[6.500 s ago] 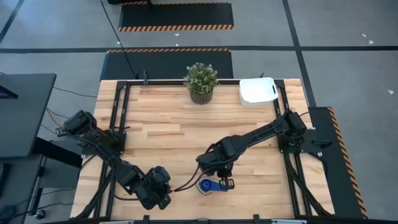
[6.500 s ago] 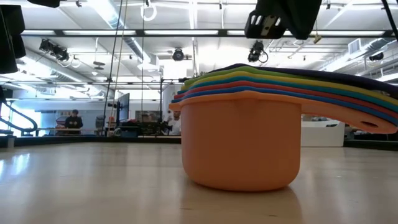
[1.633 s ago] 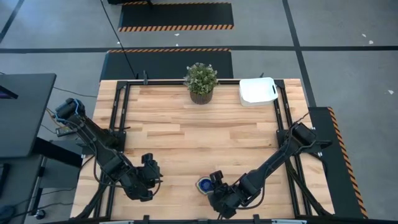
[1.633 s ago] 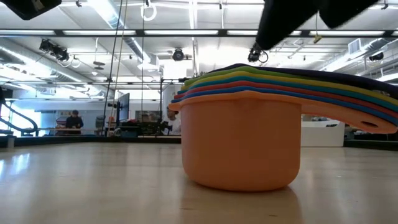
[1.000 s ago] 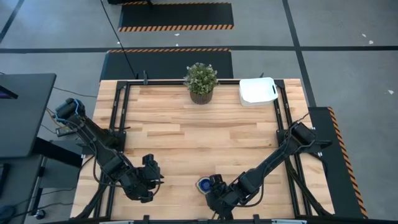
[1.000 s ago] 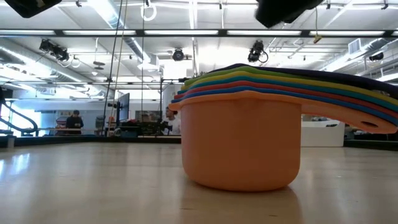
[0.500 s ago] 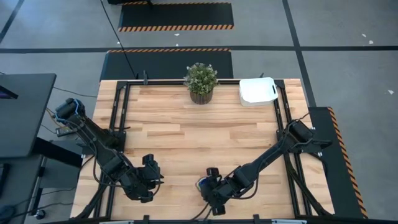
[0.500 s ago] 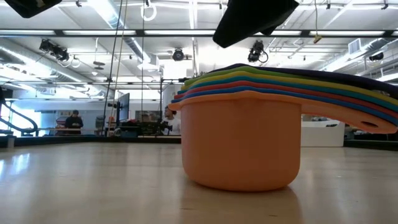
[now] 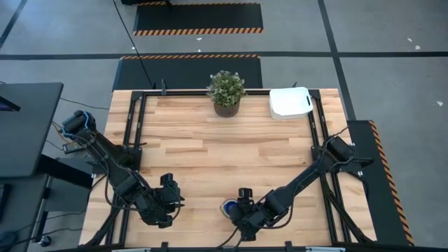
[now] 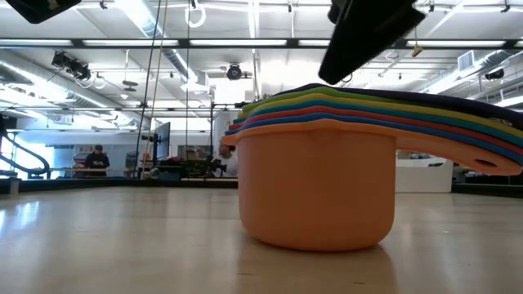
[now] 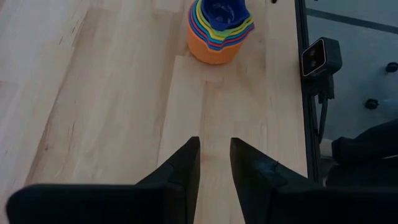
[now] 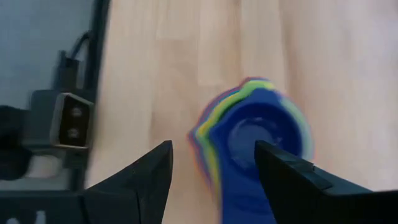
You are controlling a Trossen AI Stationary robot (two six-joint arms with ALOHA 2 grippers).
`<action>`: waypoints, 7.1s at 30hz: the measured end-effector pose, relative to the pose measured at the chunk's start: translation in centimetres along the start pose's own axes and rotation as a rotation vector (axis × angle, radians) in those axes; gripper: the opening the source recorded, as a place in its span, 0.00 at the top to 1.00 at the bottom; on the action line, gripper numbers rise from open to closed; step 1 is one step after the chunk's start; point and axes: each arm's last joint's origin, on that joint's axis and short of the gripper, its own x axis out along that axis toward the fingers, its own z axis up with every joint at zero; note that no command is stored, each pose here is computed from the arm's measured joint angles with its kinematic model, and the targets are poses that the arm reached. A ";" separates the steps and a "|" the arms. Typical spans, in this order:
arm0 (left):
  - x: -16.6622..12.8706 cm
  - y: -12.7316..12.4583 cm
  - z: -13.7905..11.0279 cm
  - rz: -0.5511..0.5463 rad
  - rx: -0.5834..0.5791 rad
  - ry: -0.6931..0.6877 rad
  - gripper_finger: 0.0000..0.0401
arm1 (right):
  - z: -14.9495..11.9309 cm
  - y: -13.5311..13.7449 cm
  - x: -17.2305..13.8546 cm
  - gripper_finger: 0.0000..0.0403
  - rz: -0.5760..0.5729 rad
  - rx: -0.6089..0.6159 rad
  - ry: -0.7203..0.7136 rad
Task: Nest measuring cups in basket
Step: Put the stacked measuring cups into the white bin
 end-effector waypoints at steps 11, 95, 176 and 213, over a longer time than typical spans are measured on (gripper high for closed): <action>0.0 0.0 0.0 0.000 0.000 0.000 0.76 | 0.1 0.3 0.0 0.42 0.059 0.161 0.015; 0.0 -0.5 0.4 -0.045 -0.030 -0.041 0.76 | -2.0 -0.5 2.4 0.01 0.092 -0.384 0.094; 0.0 -0.5 0.4 -0.043 -0.031 -0.040 0.76 | -1.5 -1.0 2.7 0.55 0.078 -0.498 0.060; 0.0 -0.5 0.4 -0.044 -0.030 -0.040 0.76 | -1.3 -1.3 2.8 0.56 0.049 -0.519 0.050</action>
